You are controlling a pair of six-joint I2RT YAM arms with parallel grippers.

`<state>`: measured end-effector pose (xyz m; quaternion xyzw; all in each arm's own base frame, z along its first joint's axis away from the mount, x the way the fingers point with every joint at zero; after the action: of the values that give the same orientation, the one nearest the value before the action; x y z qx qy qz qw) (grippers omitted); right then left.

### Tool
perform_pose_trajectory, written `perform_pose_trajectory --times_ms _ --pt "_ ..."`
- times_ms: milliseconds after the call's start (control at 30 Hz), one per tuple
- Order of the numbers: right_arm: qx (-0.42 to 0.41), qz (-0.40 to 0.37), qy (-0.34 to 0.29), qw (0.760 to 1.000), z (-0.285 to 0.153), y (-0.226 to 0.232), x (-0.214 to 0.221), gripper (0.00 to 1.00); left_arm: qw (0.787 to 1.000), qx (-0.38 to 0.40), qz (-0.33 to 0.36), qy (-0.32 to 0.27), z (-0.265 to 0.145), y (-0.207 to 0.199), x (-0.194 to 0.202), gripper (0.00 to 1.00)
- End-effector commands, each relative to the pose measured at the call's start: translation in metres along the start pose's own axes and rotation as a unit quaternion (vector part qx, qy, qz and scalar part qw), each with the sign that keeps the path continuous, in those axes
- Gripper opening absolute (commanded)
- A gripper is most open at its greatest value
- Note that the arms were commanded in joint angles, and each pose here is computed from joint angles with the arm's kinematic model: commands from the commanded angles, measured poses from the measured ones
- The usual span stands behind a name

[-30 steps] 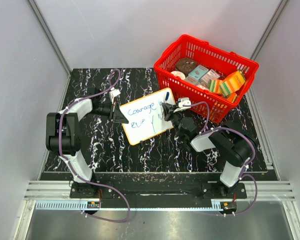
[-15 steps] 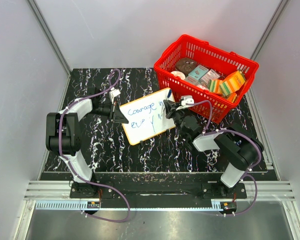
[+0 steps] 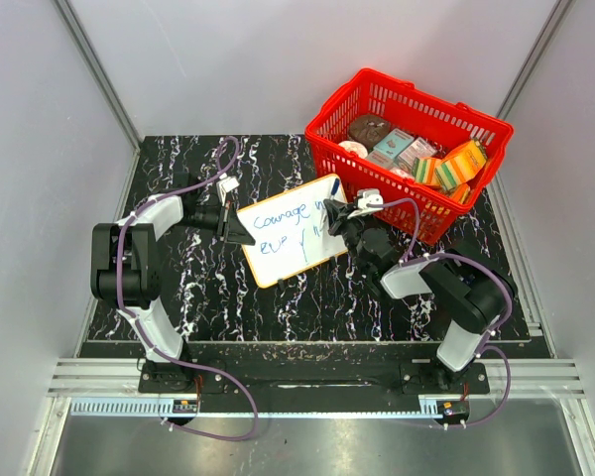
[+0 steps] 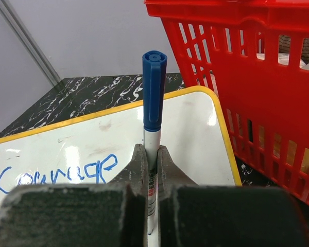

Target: Write a sentence on the whiteboard

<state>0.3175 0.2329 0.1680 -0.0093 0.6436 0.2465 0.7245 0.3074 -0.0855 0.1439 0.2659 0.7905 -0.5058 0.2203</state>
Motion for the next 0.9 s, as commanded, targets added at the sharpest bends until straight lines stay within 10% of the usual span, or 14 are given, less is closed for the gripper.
perform_pose_trajectory --times_ms 0,867 --pt "-0.034 0.047 -0.111 0.992 0.014 0.015 -0.042 0.00 0.994 -0.084 0.055 0.042 -0.005 0.015 0.002 0.00" --pt "0.031 0.023 -0.112 0.993 0.025 -0.003 -0.042 0.00 0.994 -0.083 0.057 0.041 -0.006 0.014 0.001 0.00"
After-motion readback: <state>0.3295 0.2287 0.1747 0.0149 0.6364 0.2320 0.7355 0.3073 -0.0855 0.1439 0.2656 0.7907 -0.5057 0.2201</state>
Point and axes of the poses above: each gripper's point midway between its finger pads, its own z axis out along the fingers, its own y axis along the line the jaws close on, x = y × z, the point moved 8 cm from there along -z, back along the fingers, and after that the axes turned 2 degrees about z, right-handed, at the moved point
